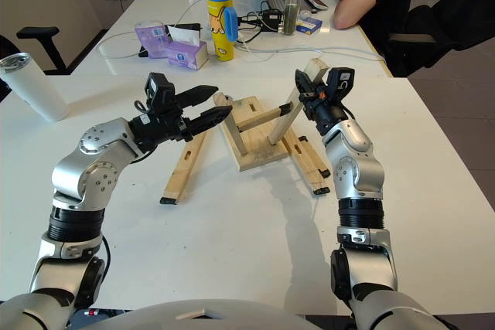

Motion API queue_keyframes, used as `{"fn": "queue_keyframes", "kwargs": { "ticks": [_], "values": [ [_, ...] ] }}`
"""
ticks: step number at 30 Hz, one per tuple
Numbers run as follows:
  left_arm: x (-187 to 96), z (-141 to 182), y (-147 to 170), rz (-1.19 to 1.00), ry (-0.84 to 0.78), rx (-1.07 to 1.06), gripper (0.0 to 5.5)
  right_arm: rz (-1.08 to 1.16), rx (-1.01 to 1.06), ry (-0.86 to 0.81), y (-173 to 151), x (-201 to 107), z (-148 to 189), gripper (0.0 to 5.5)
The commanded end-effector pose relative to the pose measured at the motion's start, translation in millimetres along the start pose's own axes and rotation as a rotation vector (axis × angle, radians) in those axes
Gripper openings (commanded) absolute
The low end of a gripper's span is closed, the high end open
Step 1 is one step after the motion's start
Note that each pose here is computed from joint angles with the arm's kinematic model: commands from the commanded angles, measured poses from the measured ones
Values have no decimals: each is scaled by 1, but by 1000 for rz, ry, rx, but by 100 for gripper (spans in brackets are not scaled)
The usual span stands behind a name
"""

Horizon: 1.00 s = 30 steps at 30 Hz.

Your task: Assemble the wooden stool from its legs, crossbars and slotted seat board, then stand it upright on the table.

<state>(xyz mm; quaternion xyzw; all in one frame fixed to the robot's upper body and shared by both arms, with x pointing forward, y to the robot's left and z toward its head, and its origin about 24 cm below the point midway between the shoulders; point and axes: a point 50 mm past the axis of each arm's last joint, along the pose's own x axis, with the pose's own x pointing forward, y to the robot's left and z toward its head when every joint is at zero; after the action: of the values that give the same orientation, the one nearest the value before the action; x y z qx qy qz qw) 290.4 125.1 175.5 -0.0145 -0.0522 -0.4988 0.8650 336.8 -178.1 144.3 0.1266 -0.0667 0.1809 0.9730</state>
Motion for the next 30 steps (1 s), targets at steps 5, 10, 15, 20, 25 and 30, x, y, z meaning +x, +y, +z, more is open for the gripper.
{"fn": "queue_keyframes", "kwargs": {
  "ticks": [5, 10, 15, 20, 25, 30],
  "values": [
    [7, -7, 0, -12, 29, 6, 311, -19, -12, 126, -3, -7, -23, 102],
    [6, -9, 4, 31, 29, 3, 244, -13, -13, 131, -2, -6, -25, 102],
    [5, -11, 6, 52, 33, -3, 227, -12, -17, 137, -2, -8, -26, 102],
    [2, -14, 7, 86, 36, -23, 226, -20, -19, 143, -5, -11, -28, 102],
    [-3, -20, 9, 118, 65, -30, 225, -31, -20, 148, -9, -13, -29, 102],
    [-2, -24, 7, 113, 86, -30, 225, -21, -22, 147, -6, -13, -30, 102]
  ]
}}
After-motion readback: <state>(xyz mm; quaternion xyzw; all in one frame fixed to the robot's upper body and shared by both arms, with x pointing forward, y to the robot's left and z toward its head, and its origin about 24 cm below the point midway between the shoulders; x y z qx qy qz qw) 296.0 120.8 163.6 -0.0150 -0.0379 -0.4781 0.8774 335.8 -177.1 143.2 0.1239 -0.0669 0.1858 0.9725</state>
